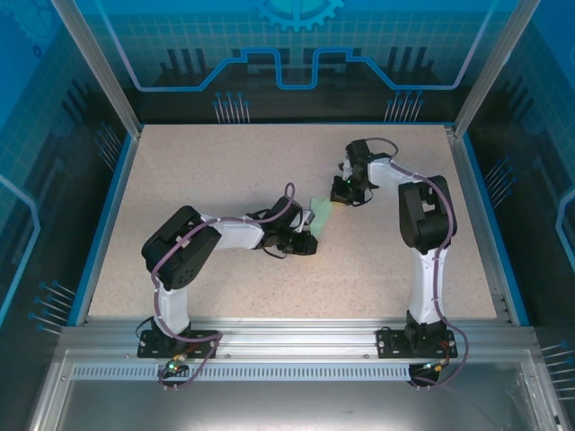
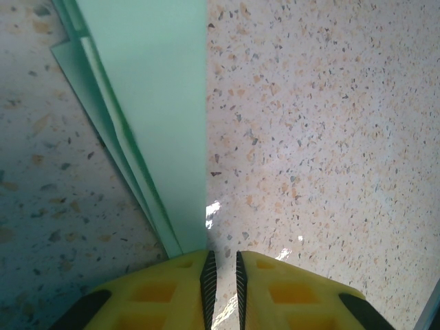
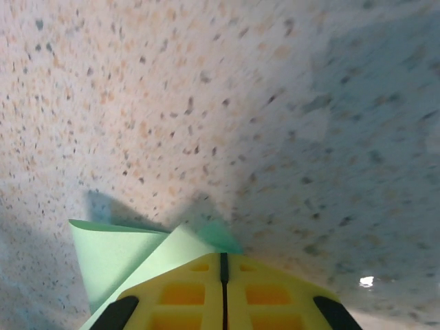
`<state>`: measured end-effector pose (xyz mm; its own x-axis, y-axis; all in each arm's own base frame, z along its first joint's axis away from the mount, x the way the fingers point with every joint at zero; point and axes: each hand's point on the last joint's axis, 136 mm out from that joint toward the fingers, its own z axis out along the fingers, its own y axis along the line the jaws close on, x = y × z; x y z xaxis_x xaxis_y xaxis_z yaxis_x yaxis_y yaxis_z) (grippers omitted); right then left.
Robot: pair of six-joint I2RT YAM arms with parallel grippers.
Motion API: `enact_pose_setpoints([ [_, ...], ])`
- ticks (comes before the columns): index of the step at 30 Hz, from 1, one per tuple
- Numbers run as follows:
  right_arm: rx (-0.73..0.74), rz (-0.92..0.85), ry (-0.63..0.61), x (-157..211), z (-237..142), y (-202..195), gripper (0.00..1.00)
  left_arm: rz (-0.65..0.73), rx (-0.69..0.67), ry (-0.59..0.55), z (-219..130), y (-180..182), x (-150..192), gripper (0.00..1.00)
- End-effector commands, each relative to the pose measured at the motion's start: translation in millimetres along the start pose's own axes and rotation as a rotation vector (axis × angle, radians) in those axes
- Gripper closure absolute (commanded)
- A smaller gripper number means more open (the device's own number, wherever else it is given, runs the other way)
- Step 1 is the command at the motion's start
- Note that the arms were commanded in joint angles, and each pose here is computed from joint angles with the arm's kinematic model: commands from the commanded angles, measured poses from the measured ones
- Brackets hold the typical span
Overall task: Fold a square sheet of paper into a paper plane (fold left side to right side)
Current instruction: Fold the wing for the fifth time at the center of the table.
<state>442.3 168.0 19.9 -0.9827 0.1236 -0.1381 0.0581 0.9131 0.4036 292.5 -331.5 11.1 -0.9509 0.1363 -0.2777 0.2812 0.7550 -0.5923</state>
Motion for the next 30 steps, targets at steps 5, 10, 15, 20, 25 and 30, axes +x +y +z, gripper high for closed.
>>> enact_pose_setpoints([
  [5, -0.048, -0.037, -0.039, 10.5, -33.2, 12.8, 0.93, -0.119, -0.288, 0.279, 11.5, 86.1, 95.5, 0.78],
  [10, -0.150, -0.048, -0.029, 46.3, -44.6, 34.4, 0.93, -0.117, -0.284, 0.275, 11.6, 84.9, 93.7, 0.78],
  [15, -0.229, -0.042, 0.009, 78.1, -37.7, 52.7, 0.93, -0.114, -0.282, 0.274, 11.7, 84.2, 93.5, 0.78],
  [20, -0.259, -0.046, 0.059, 96.4, -19.0, 67.9, 0.93, -0.115, -0.282, 0.273, 11.9, 84.6, 93.0, 0.78],
  [25, -0.233, -0.039, 0.093, 100.3, 3.8, 68.7, 0.93, -0.118, -0.285, 0.274, 11.9, 85.2, 93.8, 0.79],
  [30, -0.156, -0.044, 0.114, 102.5, 20.4, 53.6, 0.93, -0.119, -0.288, 0.275, 12.5, 85.9, 94.2, 0.79],
])
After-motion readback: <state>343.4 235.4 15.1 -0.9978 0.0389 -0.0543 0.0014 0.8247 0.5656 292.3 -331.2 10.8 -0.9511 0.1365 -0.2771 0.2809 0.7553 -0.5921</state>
